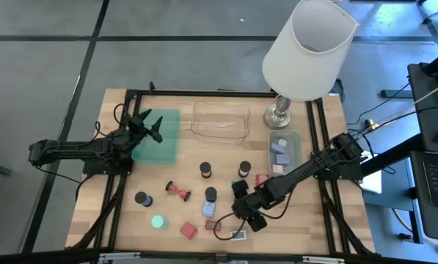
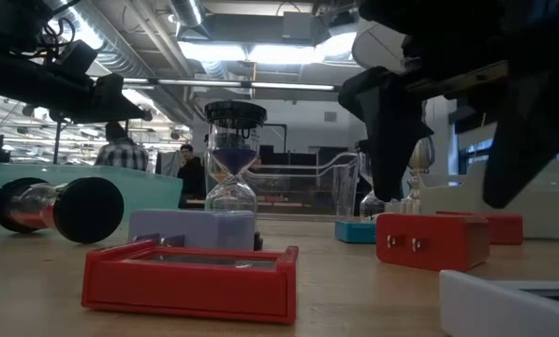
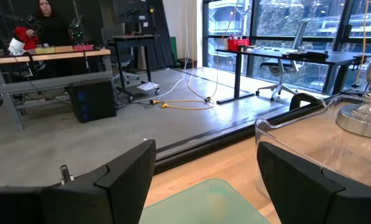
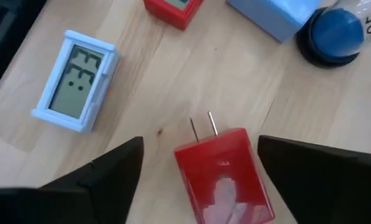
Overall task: Pick & Place Office items
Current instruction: Put the middle red charger adapter into the gray bin
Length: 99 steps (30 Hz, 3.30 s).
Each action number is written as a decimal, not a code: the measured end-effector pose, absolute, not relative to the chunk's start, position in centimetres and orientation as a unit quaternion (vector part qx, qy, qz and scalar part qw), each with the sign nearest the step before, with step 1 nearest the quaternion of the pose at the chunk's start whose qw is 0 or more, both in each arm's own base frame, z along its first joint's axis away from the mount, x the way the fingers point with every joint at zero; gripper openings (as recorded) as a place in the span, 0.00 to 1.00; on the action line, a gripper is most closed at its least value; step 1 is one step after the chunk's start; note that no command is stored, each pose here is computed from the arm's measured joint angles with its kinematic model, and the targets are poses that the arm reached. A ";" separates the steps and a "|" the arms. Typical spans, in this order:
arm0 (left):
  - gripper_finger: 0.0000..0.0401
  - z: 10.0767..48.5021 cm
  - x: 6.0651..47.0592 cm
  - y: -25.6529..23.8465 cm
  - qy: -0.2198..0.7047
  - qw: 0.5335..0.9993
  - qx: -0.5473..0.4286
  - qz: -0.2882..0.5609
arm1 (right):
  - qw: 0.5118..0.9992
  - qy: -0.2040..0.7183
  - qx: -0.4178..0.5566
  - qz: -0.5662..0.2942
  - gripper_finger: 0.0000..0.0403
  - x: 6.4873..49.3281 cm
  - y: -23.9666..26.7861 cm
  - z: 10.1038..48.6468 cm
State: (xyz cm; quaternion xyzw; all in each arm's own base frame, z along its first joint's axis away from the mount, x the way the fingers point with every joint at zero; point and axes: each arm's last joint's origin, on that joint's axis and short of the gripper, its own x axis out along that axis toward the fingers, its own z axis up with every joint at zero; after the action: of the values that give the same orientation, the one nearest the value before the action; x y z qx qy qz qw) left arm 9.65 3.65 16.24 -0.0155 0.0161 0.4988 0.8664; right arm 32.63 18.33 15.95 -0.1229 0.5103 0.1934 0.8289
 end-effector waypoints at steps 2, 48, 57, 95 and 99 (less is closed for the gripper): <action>0.69 16.2 9.7 3.6 0.016 0.866 -0.015 0.499 | 0.828 0.513 -0.128 0.186 0.87 32.6 18.2 15.9; 0.69 16.3 9.7 3.6 0.015 0.867 -0.016 0.499 | 0.784 0.611 -0.097 0.055 0.54 32.4 16.6 19.6; 0.69 16.3 9.7 3.7 0.014 0.866 -0.016 0.499 | 0.801 0.592 -0.069 -0.059 0.54 27.3 12.2 24.1; 0.69 16.2 9.7 3.7 0.016 0.866 -0.015 0.499 | 0.794 0.555 0.068 -0.237 0.62 16.8 3.4 16.5; 0.69 16.2 9.7 3.6 0.016 0.867 -0.015 0.499 | 0.796 0.550 0.061 -0.245 0.70 16.8 3.3 16.6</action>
State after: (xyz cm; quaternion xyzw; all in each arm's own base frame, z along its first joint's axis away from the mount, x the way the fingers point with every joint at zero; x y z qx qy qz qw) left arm 9.66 3.65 16.25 -0.0154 0.0161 0.4987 0.8665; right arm 16.80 3.33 16.55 0.0613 0.5496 -0.2451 0.7963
